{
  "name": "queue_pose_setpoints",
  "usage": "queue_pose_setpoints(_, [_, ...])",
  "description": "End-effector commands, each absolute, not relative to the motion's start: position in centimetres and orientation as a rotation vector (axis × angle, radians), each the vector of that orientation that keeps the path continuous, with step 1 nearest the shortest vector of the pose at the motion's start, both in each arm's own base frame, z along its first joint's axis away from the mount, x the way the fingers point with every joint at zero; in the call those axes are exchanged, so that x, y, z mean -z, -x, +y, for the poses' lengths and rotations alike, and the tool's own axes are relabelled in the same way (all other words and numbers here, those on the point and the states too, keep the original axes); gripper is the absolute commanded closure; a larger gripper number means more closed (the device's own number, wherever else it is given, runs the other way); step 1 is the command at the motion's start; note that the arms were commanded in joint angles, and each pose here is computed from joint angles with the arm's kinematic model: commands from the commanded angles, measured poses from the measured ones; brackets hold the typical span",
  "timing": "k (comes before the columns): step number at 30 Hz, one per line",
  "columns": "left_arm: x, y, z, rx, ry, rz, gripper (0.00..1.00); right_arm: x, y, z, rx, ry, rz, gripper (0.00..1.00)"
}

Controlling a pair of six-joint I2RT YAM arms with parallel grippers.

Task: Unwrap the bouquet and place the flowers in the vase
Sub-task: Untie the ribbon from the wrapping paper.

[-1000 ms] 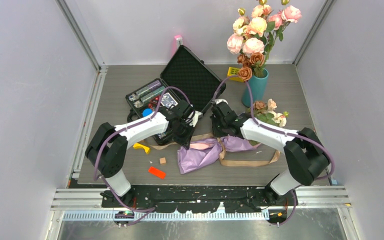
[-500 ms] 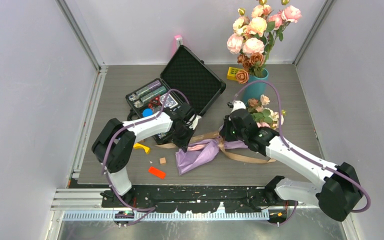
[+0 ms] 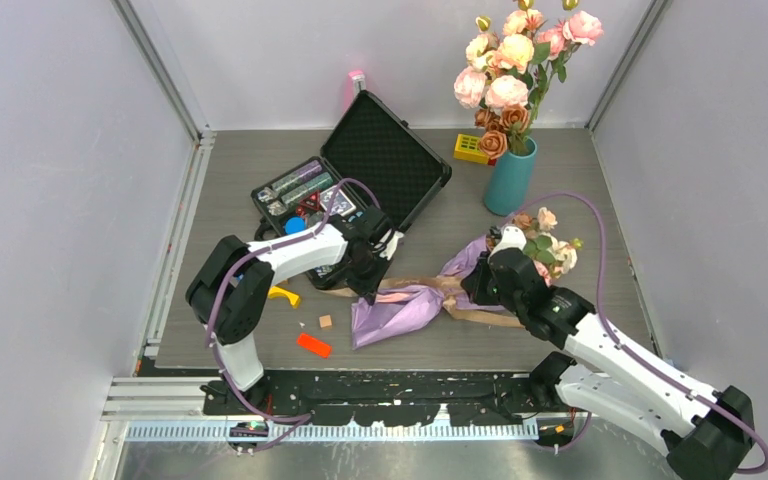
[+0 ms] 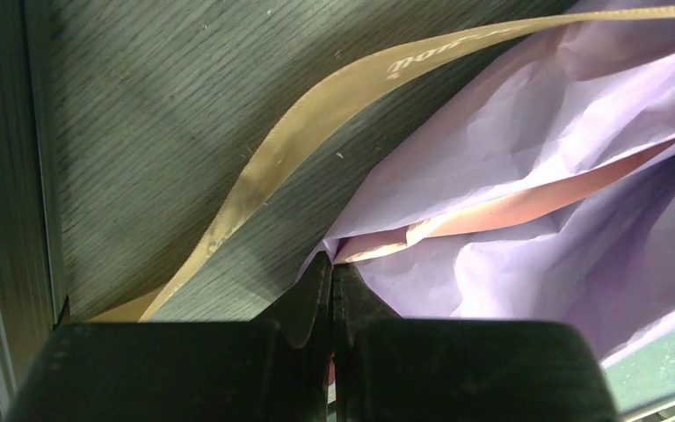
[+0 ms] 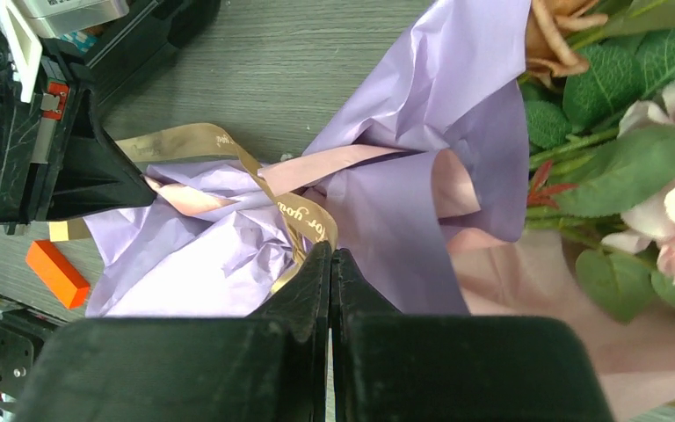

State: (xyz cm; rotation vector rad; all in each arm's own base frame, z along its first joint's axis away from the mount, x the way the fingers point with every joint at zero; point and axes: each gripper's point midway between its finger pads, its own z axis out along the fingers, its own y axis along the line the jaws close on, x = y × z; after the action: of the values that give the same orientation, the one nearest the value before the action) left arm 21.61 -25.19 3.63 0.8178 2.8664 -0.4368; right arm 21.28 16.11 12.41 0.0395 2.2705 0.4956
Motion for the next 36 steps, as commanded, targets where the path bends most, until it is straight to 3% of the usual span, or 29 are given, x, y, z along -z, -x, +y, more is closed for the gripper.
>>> queue_pose_setpoints(1, [-3.8,-22.3,-24.5,0.381,-0.836,2.862,1.0,-13.0,-21.4,14.5,-0.463,-0.16,2.218,1.0])
queue_pose_setpoints(9, [-4.1,-22.2,-24.7,0.401,-0.841,2.855,1.0,-12.4,-20.9,12.9,-0.428,-0.256,2.198,0.99])
queue_pose_setpoints(15, [-5.4,-22.2,-25.4,0.465,-0.859,2.81,1.0,-13.4,-20.7,14.0,-0.488,-0.185,2.197,0.84])
queue_pose_setpoints(21, [-7.7,-22.6,-25.9,0.514,-0.871,2.717,0.77,-14.9,-20.4,16.7,-0.633,-0.053,2.19,0.98])
queue_pose_setpoints(29, [-13.8,-22.5,-28.1,0.727,-0.779,2.513,0.49,-16.6,-19.4,21.1,-0.896,0.118,2.153,1.0])
queue_pose_setpoints(36, [-17.8,-19.9,-33.4,1.093,-0.647,2.326,0.42,-17.4,-19.9,20.2,-0.868,0.053,2.1,1.0])
